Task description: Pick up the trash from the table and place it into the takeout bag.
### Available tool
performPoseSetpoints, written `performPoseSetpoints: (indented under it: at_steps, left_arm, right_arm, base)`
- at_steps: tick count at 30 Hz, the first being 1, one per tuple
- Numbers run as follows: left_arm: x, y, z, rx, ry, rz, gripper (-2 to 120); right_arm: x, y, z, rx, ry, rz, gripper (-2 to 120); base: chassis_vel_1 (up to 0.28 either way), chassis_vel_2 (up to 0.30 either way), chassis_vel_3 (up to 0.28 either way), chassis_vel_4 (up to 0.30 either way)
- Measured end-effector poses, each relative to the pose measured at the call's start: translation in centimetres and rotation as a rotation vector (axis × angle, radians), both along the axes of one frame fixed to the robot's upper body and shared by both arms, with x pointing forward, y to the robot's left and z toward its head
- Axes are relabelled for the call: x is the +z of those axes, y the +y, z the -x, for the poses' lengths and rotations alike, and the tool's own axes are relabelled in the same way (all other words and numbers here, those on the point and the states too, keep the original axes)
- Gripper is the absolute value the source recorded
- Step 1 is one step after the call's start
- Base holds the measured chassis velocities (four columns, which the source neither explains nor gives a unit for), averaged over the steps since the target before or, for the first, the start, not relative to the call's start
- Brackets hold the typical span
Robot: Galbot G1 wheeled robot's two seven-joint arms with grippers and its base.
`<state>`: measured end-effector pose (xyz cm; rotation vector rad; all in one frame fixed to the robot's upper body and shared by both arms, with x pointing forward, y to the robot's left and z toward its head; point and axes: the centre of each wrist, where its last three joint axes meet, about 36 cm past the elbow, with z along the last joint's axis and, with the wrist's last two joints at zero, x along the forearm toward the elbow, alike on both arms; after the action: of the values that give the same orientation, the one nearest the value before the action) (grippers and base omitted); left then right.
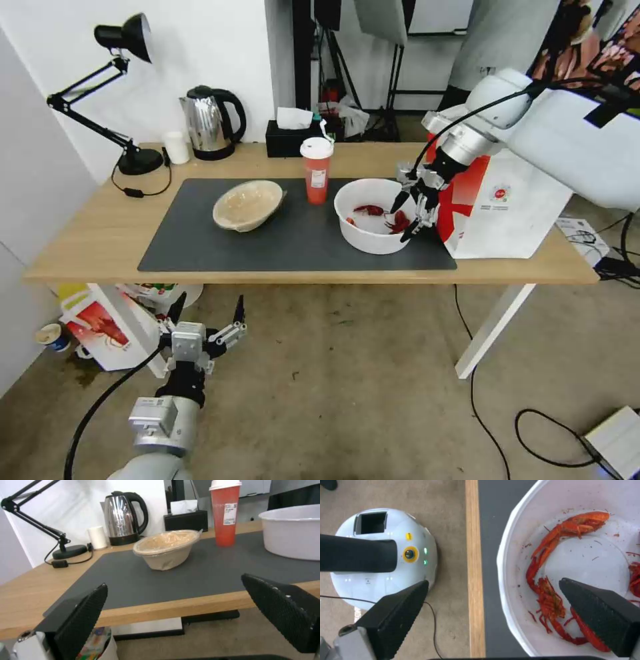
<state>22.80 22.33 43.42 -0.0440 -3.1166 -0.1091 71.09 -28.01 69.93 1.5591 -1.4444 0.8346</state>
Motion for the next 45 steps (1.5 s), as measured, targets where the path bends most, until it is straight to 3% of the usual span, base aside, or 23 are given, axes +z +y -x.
performPoseSetpoints:
  at_steps: [39, 45]
  left_arm:
    - [0.0, 0.0, 0.0, 0.000, 0.000, 0.000, 100]
    - [0.0, 0.0, 0.0, 0.000, 0.000, 0.000, 100]
  right_arm:
    - [-3.0, 1.4, -0.6, 0.017, 0.014, 0.025, 100]
    - [-3.7, 1.3, -0.8, 0.011, 0.015, 0.027, 82]
  base:
    - [0.000, 0.000, 0.000, 0.000]
    - [0.000, 0.000, 0.000, 0.000]
